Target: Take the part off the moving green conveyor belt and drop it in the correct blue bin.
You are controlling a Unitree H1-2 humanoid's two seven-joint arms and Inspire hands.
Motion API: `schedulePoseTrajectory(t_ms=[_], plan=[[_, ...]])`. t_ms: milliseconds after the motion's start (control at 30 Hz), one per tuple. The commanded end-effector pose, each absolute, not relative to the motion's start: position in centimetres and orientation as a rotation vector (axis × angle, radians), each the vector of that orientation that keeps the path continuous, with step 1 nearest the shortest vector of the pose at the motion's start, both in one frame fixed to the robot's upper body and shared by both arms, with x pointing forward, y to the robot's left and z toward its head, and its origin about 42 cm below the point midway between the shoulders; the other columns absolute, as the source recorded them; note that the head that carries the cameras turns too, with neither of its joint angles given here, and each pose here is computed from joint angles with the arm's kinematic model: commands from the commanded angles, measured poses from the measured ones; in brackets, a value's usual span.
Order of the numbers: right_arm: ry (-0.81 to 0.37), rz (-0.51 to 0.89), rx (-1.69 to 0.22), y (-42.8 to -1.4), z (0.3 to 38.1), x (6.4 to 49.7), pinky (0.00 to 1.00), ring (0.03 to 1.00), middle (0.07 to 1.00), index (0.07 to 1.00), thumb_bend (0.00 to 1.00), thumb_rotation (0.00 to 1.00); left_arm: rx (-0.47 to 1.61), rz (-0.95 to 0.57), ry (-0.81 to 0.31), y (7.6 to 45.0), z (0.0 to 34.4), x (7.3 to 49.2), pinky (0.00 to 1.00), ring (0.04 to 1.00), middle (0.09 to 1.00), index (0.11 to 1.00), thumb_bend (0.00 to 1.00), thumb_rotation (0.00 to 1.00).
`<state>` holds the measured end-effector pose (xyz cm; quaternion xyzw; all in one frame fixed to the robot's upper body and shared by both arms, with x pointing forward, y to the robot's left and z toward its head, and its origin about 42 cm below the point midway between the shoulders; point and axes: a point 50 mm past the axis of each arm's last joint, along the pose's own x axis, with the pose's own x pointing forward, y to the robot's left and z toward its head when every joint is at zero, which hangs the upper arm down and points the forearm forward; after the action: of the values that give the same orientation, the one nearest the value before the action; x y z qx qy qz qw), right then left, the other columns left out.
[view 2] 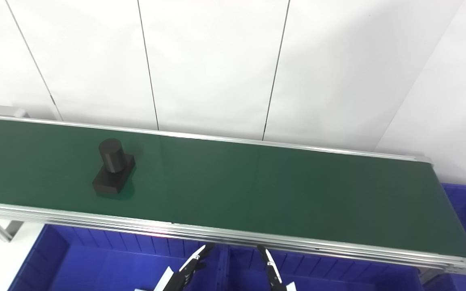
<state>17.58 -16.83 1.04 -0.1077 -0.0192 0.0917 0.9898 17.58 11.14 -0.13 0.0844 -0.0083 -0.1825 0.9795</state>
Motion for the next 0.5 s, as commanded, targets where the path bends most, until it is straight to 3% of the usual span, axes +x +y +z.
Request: schedulePoseTrajectory(t_ms=[0, 467], plan=[[-0.153, 0.191, -0.171, -16.5, 3.2, 18.2, 0.96, 0.954, 0.945, 0.933, 0.94, 1.0, 0.161, -0.365, -0.089, 10.8, 0.8, 18.5, 0.9, 0.953, 0.962, 0.93, 0.83, 0.95], [-0.456, 0.217, -0.098, -15.3, 11.2, 20.9, 0.94, 0.941, 0.94, 0.938, 0.97, 1.0, 0.164, -0.37, -0.084, 10.5, 0.5, 18.9, 0.9, 0.955, 0.965, 0.936, 0.85, 0.95]])
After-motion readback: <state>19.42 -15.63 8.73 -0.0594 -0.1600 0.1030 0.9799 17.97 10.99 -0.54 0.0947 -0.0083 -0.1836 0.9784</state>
